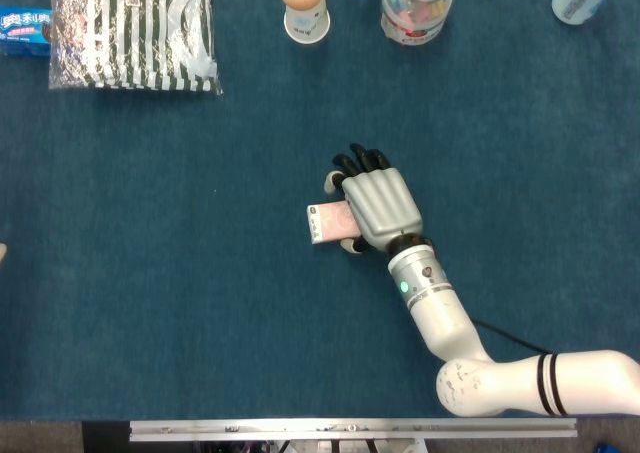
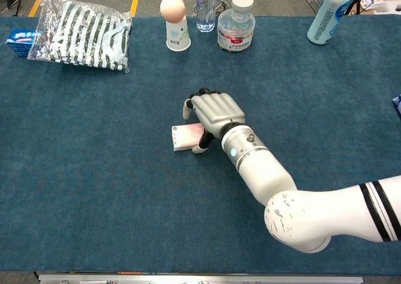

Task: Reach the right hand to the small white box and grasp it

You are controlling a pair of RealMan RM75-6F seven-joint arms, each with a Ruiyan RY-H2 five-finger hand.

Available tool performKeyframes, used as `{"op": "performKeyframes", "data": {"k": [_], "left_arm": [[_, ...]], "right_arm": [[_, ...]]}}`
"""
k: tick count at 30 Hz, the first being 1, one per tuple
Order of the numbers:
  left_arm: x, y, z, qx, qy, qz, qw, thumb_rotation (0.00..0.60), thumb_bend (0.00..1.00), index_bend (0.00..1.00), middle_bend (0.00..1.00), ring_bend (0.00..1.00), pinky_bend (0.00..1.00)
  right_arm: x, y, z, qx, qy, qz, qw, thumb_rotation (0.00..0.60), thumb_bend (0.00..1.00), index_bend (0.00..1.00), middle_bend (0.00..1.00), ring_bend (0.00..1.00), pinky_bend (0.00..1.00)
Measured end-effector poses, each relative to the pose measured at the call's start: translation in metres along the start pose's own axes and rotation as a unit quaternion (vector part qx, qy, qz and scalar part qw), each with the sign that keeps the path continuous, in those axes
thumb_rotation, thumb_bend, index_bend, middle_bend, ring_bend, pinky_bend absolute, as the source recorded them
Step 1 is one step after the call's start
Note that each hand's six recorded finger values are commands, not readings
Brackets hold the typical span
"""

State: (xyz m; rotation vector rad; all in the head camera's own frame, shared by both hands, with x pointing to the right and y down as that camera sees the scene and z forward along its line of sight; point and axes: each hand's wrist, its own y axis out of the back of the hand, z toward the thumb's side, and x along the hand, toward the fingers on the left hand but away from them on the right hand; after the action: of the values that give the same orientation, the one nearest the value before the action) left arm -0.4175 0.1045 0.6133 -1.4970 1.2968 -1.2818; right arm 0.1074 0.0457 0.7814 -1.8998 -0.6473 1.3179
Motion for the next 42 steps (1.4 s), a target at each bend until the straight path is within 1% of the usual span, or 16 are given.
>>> {"op": "performKeyframes", "data": {"k": [2,5,8,10,11,13,14,16,20,23,25,31,35,39,42], "left_arm": [[-0.0002,-0.0001,0.0000,0.000,0.000,0.000,1.0000,0.600,0.14,0.56,0.28,0.15,0.41],[0.0000,-0.0001,0.0000,0.000,0.000,0.000,1.0000,0.600,0.14,0.56,0.28,0.15,0.41],[0.0000,0.0001,-0.0001,0.000,0.000,0.000,1.0000,0.600,0.14,0.56,0.28,0.15,0.41],[0.0000,0.0000,-0.0001,0.000,0.000,0.000,1.0000,0.600,0.14,0.56,0.28,0.15,0.41],[-0.0001,0.0000,-0.0001,0.000,0.000,0.000,1.0000,0.600,0.14,0.56,0.29,0.15,0.41],[-0.0001,-0.0001,-0.0001,0.000,0.000,0.000,1.0000,0.600,0.14,0.56,0.28,0.15,0.41],[-0.0001,-0.0002,-0.0002,0.001,0.000,0.000,1.0000,0.600,0.14,0.56,0.28,0.15,0.41],[0.0001,-0.0005,-0.0003,0.001,0.001,-0.001,1.0000,0.600,0.14,0.56,0.28,0.15,0.41],[0.0005,-0.0010,-0.0005,0.002,0.001,-0.001,1.0000,0.600,0.14,0.56,0.28,0.15,0.41],[0.0004,-0.0009,-0.0005,0.002,0.001,-0.001,1.0000,0.600,0.14,0.56,0.28,0.15,0.41],[0.0004,-0.0007,-0.0003,0.002,0.000,-0.001,1.0000,0.600,0.14,0.56,0.28,0.15,0.41],[-0.0002,0.0000,0.0008,0.000,-0.002,0.000,1.0000,0.600,0.14,0.56,0.28,0.15,0.41],[-0.0002,-0.0002,0.0004,0.000,-0.002,0.000,1.0000,0.600,0.14,0.56,0.28,0.15,0.41],[-0.0002,-0.0004,0.0006,0.001,-0.002,-0.001,1.0000,0.600,0.14,0.56,0.28,0.15,0.41],[-0.0002,-0.0003,0.0008,0.001,-0.002,0.000,1.0000,0.600,0.14,0.56,0.28,0.15,0.41]], "right_arm": [[-0.0001,-0.0002,-0.0002,0.000,-0.002,0.000,1.0000,0.600,0.09,0.50,0.20,0.02,0.12],[-0.0003,-0.0005,-0.0003,-0.001,-0.004,0.000,1.0000,0.600,0.12,0.54,0.20,0.02,0.12],[-0.0001,-0.0002,-0.0005,0.000,-0.004,0.000,1.0000,0.600,0.12,0.55,0.20,0.02,0.12],[0.0001,0.0002,-0.0007,-0.001,-0.003,0.000,1.0000,0.600,0.09,0.55,0.20,0.02,0.12],[0.0003,0.0005,-0.0010,-0.002,-0.001,0.000,1.0000,0.600,0.06,0.53,0.20,0.02,0.12],[0.0006,0.0014,-0.0017,-0.002,0.003,-0.001,1.0000,0.600,0.01,0.44,0.20,0.02,0.12],[0.0008,0.0019,-0.0021,-0.002,0.004,-0.002,1.0000,0.600,0.00,0.39,0.20,0.02,0.12],[0.0012,0.0027,-0.0030,-0.002,0.007,-0.003,1.0000,0.600,0.00,0.32,0.20,0.02,0.12],[0.0011,0.0031,-0.0045,0.000,0.008,-0.003,1.0000,0.600,0.00,0.24,0.19,0.02,0.12],[0.0009,0.0026,-0.0057,-0.002,0.006,-0.003,1.0000,0.600,0.00,0.23,0.19,0.02,0.12],[0.0008,0.0018,-0.0062,-0.004,0.005,-0.001,1.0000,0.600,0.00,0.26,0.19,0.02,0.12],[0.0006,-0.0008,-0.0061,-0.006,0.001,0.004,1.0000,0.600,0.00,0.43,0.19,0.02,0.12],[0.0001,-0.0006,-0.0063,-0.008,-0.002,0.003,1.0000,0.600,0.00,0.51,0.20,0.02,0.12],[-0.0001,0.0001,-0.0070,-0.010,-0.005,-0.001,0.9999,0.600,0.00,0.55,0.21,0.02,0.12],[0.0000,0.0004,-0.0072,-0.011,-0.004,-0.001,0.9999,0.600,0.00,0.55,0.22,0.02,0.12]]}}
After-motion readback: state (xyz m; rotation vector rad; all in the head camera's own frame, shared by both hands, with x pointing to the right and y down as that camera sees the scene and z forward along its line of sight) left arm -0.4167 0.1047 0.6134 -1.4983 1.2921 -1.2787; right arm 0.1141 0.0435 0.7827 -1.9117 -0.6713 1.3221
